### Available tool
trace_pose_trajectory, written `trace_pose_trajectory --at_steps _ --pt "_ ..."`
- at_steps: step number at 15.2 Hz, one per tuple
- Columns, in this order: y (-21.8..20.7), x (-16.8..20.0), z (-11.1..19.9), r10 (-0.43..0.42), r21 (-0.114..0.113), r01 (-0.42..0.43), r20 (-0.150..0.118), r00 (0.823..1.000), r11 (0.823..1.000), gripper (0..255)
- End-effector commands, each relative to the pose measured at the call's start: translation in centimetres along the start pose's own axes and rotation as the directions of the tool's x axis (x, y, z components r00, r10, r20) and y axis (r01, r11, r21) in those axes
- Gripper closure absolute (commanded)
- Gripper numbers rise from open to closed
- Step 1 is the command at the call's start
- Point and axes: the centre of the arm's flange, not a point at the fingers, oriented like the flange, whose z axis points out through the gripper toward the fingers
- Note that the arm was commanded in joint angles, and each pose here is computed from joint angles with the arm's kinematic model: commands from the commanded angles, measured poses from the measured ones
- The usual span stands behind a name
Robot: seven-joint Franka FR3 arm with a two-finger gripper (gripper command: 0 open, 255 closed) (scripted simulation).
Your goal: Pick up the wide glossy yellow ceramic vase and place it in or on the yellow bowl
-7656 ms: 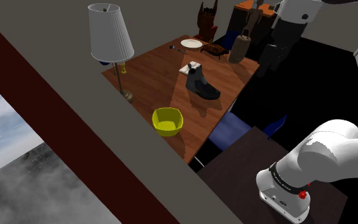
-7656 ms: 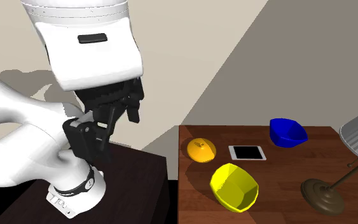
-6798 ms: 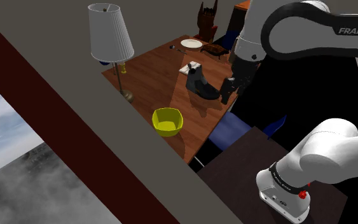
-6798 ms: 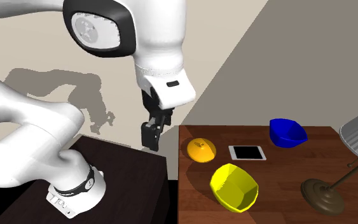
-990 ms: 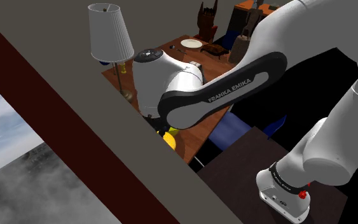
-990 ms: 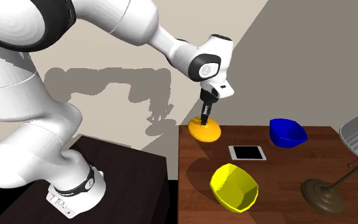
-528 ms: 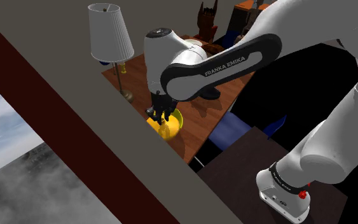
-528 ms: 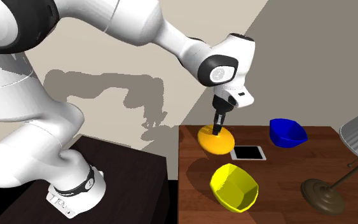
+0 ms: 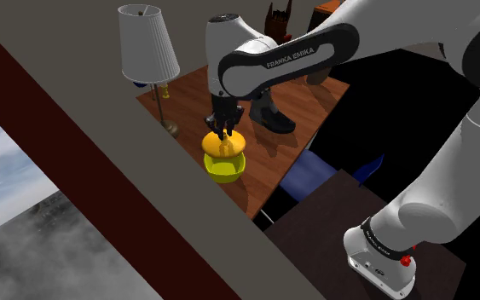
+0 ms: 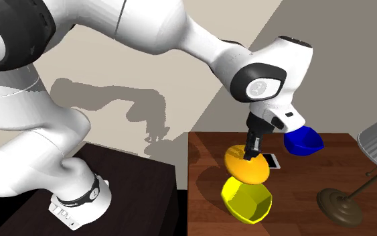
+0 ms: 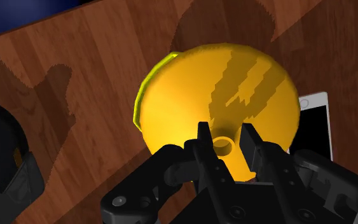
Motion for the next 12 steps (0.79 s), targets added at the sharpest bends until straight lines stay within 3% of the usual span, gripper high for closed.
trace_pose_trajectory --at_steps 1,2,12 --pt "2.1 1.4 -0.7 -0.001 0.0 0.001 0.0 1.0 1.0 255" --pt "3.5 2.7 -1.1 -0.001 0.0 0.001 0.0 1.0 1.0 255" --pt "3.3 3.0 4.2 -0.001 0.0 0.001 0.0 1.0 1.0 255"
